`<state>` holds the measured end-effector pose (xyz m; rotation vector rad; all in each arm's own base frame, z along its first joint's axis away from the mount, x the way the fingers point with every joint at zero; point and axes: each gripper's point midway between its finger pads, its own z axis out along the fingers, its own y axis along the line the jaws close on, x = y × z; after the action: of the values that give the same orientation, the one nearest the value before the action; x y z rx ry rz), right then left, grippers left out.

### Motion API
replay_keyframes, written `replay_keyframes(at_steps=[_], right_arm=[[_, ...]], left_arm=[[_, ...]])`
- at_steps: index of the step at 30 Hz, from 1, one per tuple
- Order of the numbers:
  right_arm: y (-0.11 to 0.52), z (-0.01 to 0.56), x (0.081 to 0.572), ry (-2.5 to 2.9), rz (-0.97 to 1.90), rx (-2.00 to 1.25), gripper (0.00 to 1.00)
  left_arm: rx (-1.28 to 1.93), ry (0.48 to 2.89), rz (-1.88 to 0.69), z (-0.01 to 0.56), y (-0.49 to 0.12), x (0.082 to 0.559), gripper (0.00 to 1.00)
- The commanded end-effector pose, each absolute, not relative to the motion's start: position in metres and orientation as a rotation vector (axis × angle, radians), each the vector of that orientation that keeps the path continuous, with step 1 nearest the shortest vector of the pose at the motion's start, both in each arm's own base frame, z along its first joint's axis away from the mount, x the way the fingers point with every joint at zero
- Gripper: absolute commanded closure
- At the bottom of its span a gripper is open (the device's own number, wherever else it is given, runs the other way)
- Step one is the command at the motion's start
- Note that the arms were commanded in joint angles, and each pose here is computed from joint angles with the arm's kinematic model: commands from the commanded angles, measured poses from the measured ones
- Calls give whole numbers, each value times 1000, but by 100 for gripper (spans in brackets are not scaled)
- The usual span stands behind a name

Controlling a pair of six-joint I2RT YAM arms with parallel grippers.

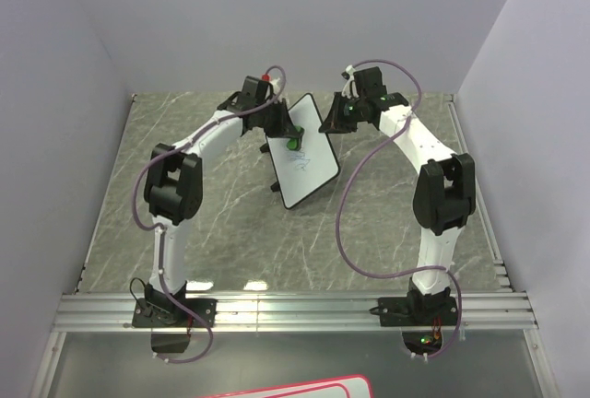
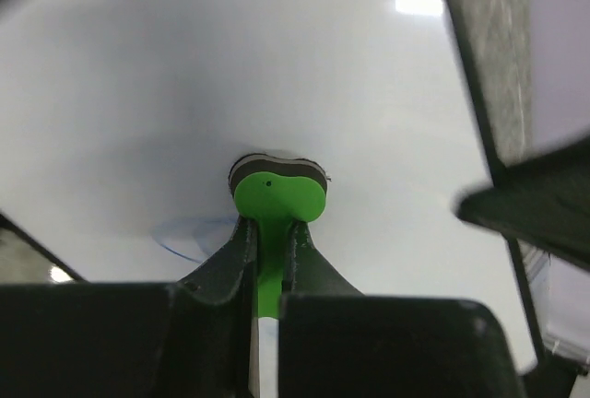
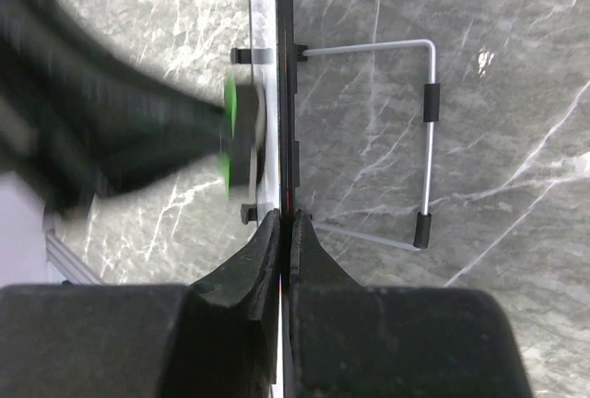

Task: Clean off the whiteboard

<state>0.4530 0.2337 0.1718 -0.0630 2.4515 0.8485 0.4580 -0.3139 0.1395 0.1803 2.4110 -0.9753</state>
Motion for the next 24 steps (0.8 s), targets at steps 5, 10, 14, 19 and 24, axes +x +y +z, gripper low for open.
replay_keyframes(at_steps=[5,10,14,19,24], right_arm=[[251,193,426,2450,915,-118,100],[252,197,431,2444,910,-117,100],[252,200,435,2435,909,-113,100],[254,200,436,2429,916,-119,100],[256,200,438,2428,930,-122,100]], left_arm=[[99,2467,-940,99,-287,498,100],[280,2499,-1028,101,-319,439,100],[367,2489,-1099,117,-335,396,100],[421,2533,-1123,117,-338,371,100],[362,2534,-1128,116,-332,385,100]])
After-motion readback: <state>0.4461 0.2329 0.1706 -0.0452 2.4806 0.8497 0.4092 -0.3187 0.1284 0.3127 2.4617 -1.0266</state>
